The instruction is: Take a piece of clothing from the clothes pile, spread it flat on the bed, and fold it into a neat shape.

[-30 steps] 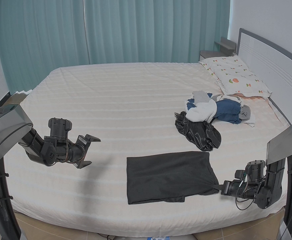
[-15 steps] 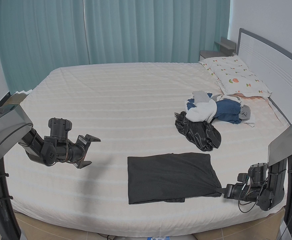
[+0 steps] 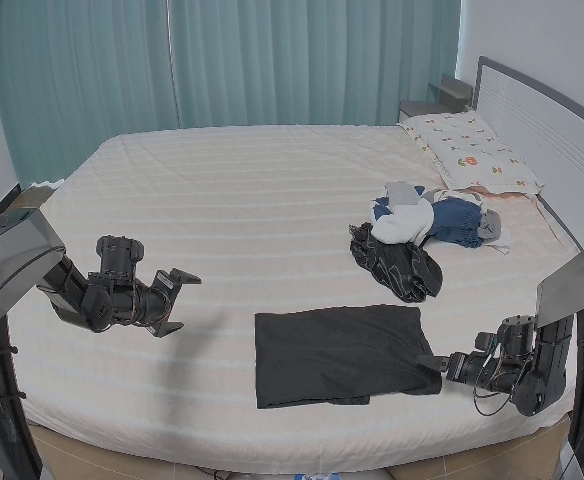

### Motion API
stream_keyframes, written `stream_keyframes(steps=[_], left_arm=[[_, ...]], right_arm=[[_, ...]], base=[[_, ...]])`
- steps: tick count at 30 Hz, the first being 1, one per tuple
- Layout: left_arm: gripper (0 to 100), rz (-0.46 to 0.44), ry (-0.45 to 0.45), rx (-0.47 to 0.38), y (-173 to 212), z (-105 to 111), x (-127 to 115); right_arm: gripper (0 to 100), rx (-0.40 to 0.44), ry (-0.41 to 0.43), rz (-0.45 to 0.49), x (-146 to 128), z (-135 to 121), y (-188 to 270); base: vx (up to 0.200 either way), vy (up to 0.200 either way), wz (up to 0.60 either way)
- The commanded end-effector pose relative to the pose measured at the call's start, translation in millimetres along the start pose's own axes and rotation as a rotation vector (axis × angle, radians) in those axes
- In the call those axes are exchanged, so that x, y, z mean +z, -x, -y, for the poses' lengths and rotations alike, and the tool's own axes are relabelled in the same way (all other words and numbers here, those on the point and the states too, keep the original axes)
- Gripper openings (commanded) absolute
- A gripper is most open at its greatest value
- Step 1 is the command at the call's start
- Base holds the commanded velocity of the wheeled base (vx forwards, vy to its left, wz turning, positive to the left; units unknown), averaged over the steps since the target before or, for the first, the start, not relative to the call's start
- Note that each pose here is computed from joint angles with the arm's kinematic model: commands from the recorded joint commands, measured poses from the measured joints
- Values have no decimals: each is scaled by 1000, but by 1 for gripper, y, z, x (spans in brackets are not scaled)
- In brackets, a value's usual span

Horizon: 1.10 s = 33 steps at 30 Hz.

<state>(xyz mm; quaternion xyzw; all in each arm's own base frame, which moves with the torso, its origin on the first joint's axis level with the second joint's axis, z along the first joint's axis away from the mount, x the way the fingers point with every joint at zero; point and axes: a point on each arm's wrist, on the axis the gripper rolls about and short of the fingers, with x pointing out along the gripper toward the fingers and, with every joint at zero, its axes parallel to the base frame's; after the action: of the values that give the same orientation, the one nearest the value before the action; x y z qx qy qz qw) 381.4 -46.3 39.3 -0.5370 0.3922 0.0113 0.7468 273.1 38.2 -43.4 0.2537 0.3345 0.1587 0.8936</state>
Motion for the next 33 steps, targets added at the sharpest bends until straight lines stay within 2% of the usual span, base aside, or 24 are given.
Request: stream_keyframes(steps=[1, 9, 18, 19, 25, 33], left_arm=[[100, 0, 0, 0, 0, 0, 0], [100, 0, 0, 2, 0, -1, 0], [100, 3, -24, 14, -4, -2, -4], [100, 3, -25, 14, -4, -2, -4], [100, 11, -29, 19, -4, -2, -4], [100, 12, -29, 20, -4, -2, -3]], right_arm=[[100, 44, -36, 93, 22, 0, -21], [100, -14, -61, 131, 47, 16, -77], [100, 34, -181, 167, 79, 7, -108], [0, 35, -180, 168, 79, 7, -108], [0, 41, -194, 177, 81, 7, -109], [0, 54, -255, 212, 91, 8, -107]], base=[[0, 0, 0], [0, 0, 0], [0, 0, 0], [0, 0, 0], [0, 0, 0], [0, 0, 0]])
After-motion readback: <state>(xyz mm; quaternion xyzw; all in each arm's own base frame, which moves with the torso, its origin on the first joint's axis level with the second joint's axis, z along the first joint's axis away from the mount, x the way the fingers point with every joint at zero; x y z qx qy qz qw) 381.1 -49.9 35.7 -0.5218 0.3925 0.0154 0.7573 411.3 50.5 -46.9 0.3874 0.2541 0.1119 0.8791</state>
